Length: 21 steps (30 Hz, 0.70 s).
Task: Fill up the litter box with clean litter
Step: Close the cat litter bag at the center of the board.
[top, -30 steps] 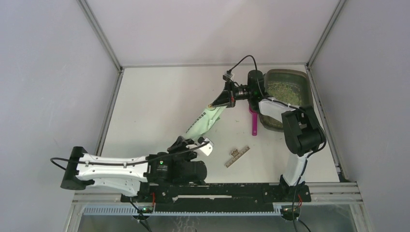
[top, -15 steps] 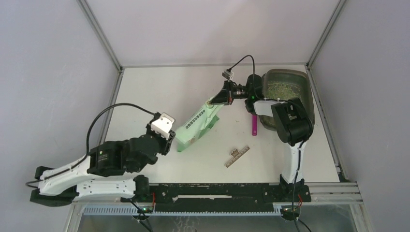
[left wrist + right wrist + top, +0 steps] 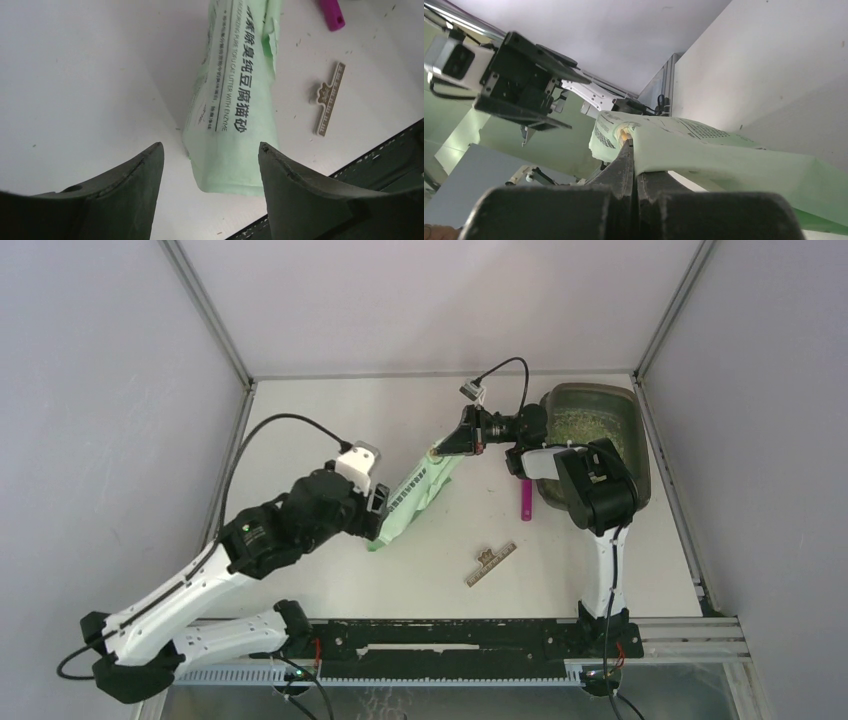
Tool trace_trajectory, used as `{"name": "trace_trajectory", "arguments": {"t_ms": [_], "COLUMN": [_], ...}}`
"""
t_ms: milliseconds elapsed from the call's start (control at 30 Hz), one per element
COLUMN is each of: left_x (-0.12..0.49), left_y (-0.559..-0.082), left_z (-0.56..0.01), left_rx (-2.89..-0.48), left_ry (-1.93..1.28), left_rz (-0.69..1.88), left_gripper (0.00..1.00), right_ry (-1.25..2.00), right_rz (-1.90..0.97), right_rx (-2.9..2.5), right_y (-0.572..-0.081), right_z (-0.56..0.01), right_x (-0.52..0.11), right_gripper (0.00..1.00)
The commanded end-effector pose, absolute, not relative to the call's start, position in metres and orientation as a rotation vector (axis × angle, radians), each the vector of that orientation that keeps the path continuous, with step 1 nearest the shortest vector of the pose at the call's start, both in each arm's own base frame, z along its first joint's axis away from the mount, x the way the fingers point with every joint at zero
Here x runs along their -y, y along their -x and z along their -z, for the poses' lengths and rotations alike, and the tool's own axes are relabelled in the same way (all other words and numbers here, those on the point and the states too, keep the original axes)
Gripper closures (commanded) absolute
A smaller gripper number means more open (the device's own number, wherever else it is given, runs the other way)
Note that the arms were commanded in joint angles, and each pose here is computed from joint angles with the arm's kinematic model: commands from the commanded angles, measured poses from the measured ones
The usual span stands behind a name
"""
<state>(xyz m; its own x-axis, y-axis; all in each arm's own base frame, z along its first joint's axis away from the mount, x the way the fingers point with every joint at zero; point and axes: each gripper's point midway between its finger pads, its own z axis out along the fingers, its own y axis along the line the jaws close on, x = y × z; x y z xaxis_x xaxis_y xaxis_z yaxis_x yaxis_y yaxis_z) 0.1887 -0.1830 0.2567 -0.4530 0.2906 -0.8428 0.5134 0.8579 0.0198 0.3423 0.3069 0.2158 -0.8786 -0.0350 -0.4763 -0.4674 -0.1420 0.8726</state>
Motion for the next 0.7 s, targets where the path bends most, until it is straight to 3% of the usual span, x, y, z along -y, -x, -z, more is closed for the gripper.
{"name": "trace_trajectory", "arguments": {"t_ms": [0, 667], "left_x": [0.193, 0.213], "left_y": [-0.197, -0.224], "left_z": [-0.269, -0.221], "left_rx": [-2.029, -2.200], "left_ry": [-0.523, -0.644], "left_rz": [0.459, 0.394], "left_gripper": [0.26, 0.24], "right_ry": [0.718, 0.717], "right_rz": [-2.002, -1.985], "right_rx": [-1.631, -1.616], "right_y": [-0.340, -0.358], "right_z": [-0.252, -0.238], "right_x": [-0.306, -0.312], "right_gripper": [1.00, 1.00]}}
